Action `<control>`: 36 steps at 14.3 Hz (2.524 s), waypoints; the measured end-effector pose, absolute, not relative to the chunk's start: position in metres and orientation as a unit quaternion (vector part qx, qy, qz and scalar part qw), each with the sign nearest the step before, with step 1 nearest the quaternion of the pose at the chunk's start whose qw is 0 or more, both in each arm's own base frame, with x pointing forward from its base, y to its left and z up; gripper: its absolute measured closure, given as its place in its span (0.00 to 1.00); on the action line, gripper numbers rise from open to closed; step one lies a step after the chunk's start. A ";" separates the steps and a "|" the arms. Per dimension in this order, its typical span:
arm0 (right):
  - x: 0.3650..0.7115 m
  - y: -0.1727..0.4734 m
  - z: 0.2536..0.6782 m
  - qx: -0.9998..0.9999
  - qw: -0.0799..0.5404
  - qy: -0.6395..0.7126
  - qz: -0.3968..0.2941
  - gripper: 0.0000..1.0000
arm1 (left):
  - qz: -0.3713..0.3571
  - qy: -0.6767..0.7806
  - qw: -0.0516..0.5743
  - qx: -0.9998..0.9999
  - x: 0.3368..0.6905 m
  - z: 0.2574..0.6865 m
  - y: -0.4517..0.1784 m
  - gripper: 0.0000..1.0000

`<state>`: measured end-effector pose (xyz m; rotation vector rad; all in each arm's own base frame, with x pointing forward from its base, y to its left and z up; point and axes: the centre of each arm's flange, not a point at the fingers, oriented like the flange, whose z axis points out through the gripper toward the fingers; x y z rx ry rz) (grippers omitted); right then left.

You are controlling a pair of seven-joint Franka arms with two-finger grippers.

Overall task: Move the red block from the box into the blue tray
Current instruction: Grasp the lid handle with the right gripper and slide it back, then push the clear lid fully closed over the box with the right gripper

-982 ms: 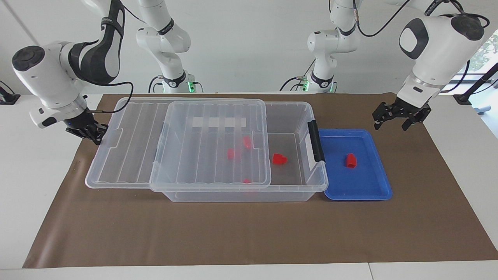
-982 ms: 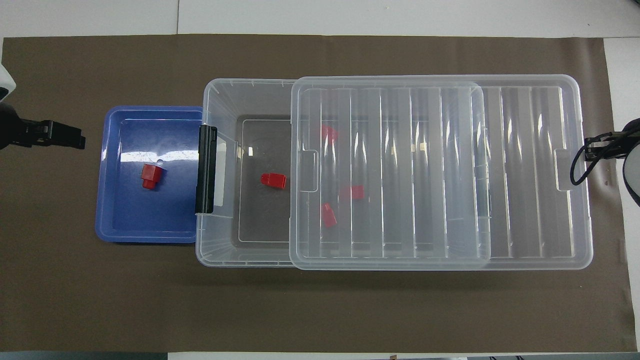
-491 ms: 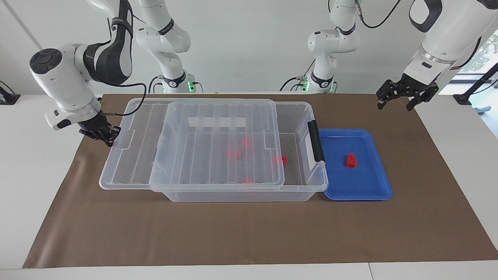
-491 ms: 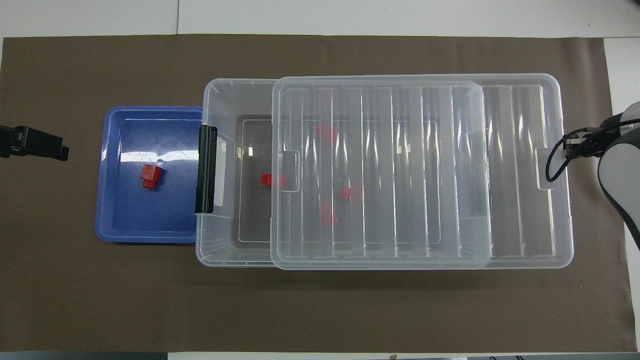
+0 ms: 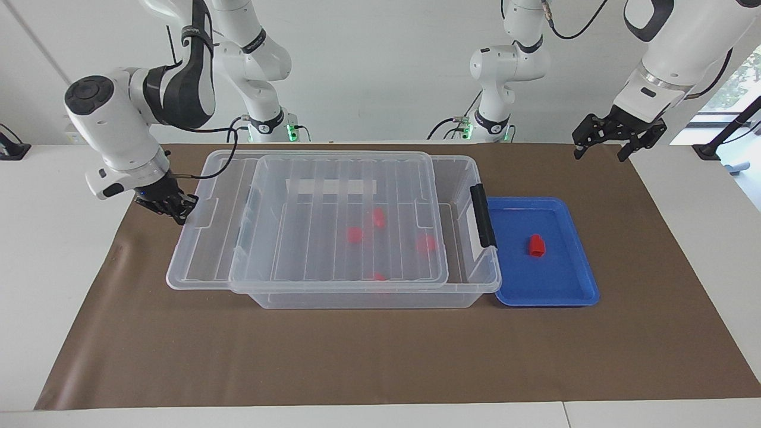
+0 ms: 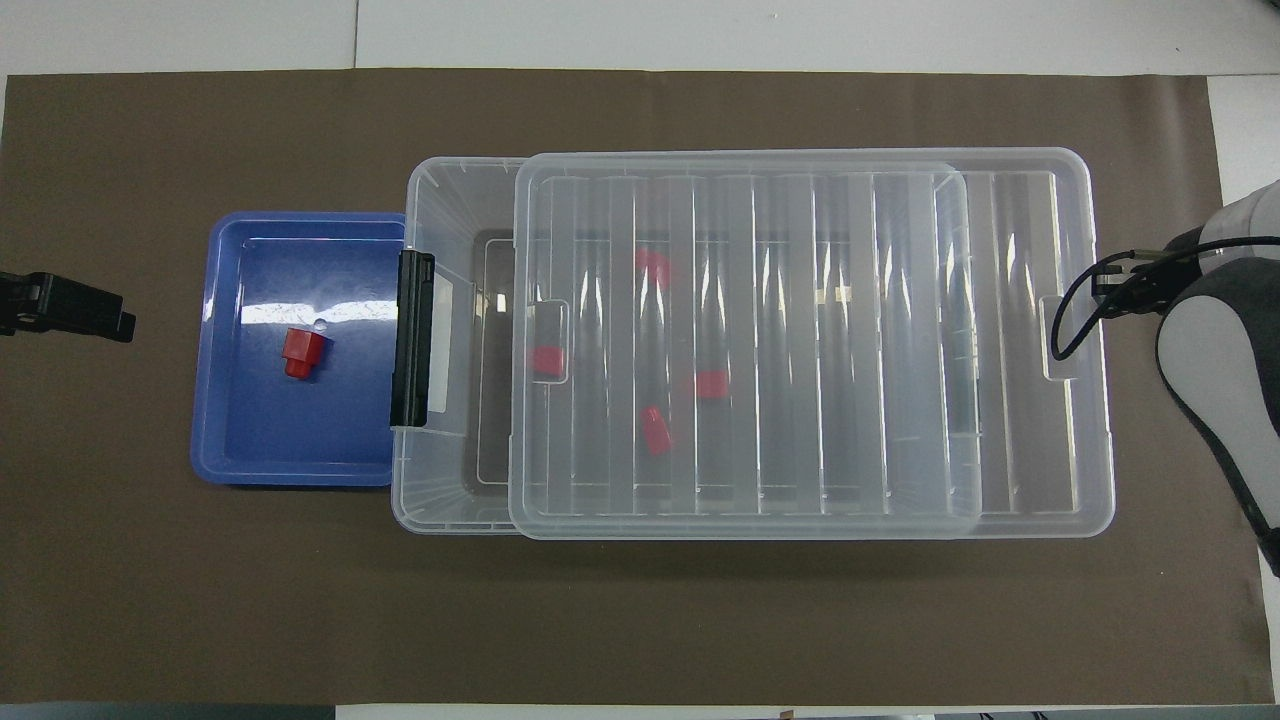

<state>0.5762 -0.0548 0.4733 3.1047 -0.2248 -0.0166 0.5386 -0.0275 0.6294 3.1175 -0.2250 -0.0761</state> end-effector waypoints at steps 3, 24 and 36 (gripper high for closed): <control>0.577 -0.031 0.473 0.996 0.013 -0.084 -0.005 0.99 | -0.026 -0.072 0.008 0.997 0.538 0.629 -0.028 0.00; 0.577 0.023 0.470 0.994 0.010 -0.109 0.005 0.99 | -0.023 -0.071 0.009 0.997 0.537 0.631 -0.027 0.00; 0.576 0.028 0.468 0.994 0.009 -0.106 0.005 0.99 | -0.023 -0.072 0.009 0.997 0.537 0.631 -0.028 0.00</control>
